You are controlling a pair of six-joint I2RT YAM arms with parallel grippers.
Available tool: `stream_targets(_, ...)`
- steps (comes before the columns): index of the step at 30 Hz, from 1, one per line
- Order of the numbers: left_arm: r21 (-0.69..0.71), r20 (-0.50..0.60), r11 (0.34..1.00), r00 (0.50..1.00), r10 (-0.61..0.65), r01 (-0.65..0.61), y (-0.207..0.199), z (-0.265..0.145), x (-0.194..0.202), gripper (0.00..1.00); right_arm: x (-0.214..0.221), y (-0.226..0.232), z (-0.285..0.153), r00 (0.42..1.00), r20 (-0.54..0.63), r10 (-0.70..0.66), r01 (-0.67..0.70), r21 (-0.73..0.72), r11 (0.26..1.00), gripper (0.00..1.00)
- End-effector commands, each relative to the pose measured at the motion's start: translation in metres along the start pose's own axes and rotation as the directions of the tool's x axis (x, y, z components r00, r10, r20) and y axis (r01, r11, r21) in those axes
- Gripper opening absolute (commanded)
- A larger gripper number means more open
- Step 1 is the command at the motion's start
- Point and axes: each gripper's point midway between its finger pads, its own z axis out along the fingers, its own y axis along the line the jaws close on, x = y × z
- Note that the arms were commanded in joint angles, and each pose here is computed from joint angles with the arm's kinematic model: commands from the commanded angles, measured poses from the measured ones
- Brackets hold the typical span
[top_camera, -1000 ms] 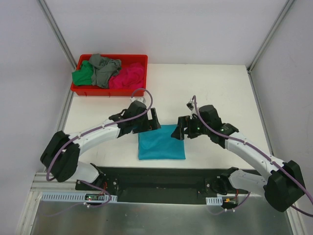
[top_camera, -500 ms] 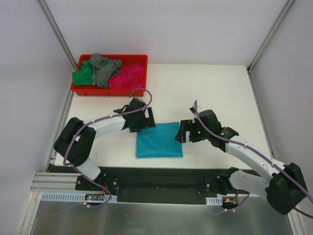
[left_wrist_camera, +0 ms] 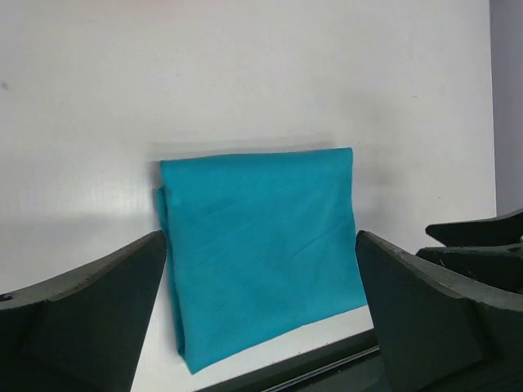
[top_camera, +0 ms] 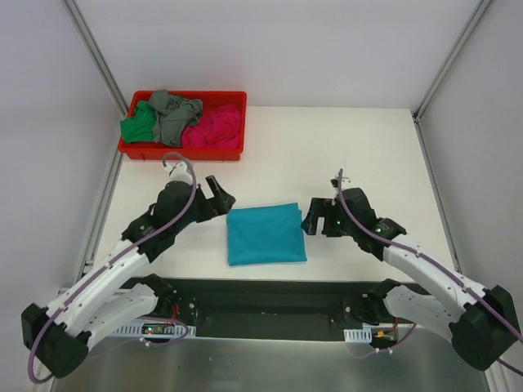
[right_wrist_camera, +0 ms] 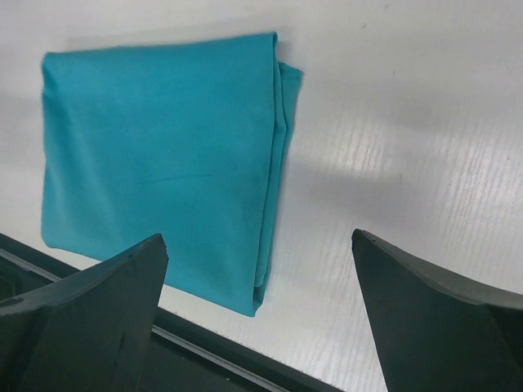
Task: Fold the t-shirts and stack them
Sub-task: Fold the long partially folded tshirt into a neat square, then put the neatly folded tshirt into the corner of the board with the right arm
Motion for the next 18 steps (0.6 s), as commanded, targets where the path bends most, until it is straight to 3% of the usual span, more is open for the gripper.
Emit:
stream_targets(1,-0.168,0.009,0.986,1.0,-0.023,0.025,0.057,-0.021,0.027,0.99,0.019,0.001,0.014,0.993,-0.117,0.009,-0.005,0.04,0.999,0.96)
stream_targets(8,-0.227,0.012,0.973,0.999,-0.039,0.041,0.093,-0.031,0.053,0.99,0.028,-0.007,0.042,0.981,-0.194,0.0,0.044,0.224,0.974,0.89)
stream_targets(15,-0.28,-0.02,0.96,1.0,-0.02,0.014,0.101,-0.029,0.056,0.99,0.053,0.013,0.074,0.957,-0.289,0.005,0.056,0.202,0.978,0.77)
stream_targets(18,-0.302,-0.035,0.953,0.999,-0.014,0.003,0.104,-0.027,0.058,0.99,0.062,0.018,0.083,0.947,-0.322,0.01,0.059,0.205,0.977,0.67)
